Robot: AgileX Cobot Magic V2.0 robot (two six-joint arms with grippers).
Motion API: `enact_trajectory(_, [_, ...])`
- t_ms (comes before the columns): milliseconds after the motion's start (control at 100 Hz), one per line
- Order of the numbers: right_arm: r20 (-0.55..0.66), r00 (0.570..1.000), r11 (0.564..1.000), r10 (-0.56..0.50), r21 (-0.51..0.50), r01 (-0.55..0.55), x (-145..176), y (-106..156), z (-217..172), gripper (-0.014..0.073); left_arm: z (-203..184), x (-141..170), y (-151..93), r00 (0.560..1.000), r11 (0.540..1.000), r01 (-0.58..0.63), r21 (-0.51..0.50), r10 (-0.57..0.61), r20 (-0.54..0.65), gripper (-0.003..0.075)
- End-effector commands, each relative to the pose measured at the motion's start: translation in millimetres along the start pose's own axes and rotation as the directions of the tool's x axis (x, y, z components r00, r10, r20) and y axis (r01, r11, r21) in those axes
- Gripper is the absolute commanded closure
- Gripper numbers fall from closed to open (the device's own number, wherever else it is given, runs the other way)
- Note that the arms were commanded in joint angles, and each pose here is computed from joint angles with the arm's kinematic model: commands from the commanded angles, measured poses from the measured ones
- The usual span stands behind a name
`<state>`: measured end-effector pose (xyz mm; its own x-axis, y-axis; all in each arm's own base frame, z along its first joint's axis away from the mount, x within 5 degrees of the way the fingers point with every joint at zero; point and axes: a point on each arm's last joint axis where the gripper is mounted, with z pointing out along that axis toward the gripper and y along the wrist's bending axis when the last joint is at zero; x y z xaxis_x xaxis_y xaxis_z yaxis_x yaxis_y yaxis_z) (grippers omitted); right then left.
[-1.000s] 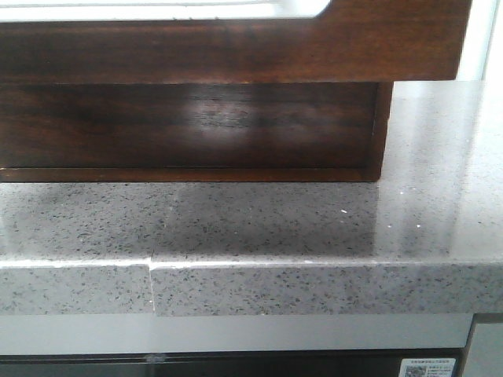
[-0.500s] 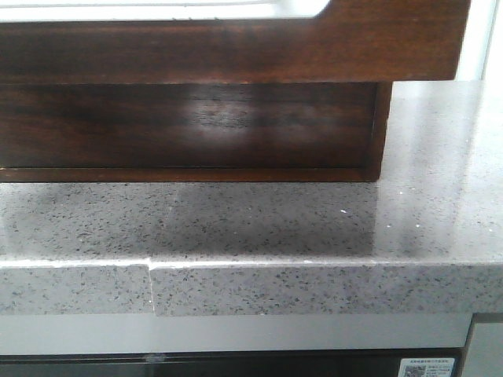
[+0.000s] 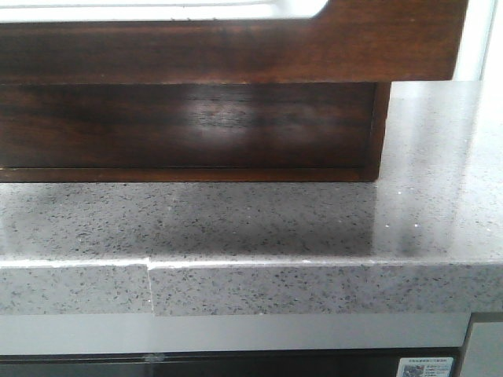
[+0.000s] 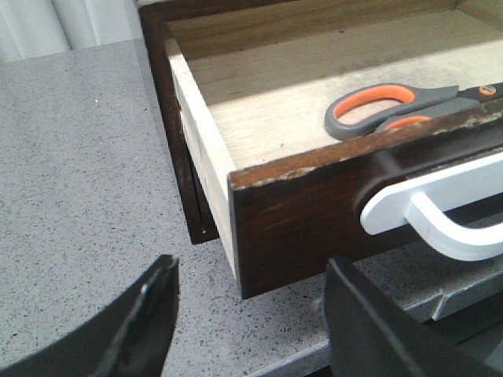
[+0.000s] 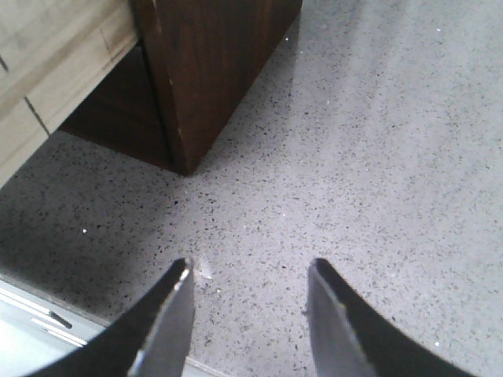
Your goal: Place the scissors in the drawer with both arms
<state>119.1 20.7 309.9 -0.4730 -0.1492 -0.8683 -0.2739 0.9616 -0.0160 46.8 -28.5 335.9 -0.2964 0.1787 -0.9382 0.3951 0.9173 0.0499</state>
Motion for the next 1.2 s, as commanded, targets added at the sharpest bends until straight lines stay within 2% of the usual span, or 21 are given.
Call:
enact_trajectory(0, [0.105,0.994,0.999,0.015,0.036,-0.019,-13.3,-3.2,-5.2,0.03,-4.2,-15.8,1.6,0.995,1.0,0.016,-0.012,-0.015,0.097,0.0335])
enact_trajectory(70, [0.105,0.994,0.999,0.015,0.036,-0.019,-13.3,-3.2,-5.2,0.0312,-4.2,-16.0,1.6,0.995,1.0,0.016,-0.012,-0.015,0.099,0.0335])
enact_trajectory(160, [0.105,0.994,0.999,0.015,0.036,-0.019,-13.3,-3.2,-5.2,0.0395,-4.2,-16.0,1.7,0.995,1.0,0.016,-0.013,-0.015,0.099,0.0373])
enact_trajectory(350, [0.105,0.994,0.999,0.015,0.036,-0.019,-13.3,-3.2,-5.2,0.0651,-4.2,-16.1,1.5,0.995,1.0,0.018,-0.011,-0.017,0.1,0.0607])
enact_trajectory(470, [0.107,0.994,0.999,0.015,0.037,-0.019,-13.5,-3.3,-5.2,0.0664,-4.2,-16.1,1.5,0.995,1.0,0.018,-0.011,-0.017,0.1,0.0742])
enact_trajectory(1190, [0.094,0.995,0.999,0.016,0.032,-0.019,-12.7,-3.2,-3.9,0.0664,-4.0,-13.8,0.4,0.997,1.0,0.019,0.001,-0.019,0.075,0.0741])
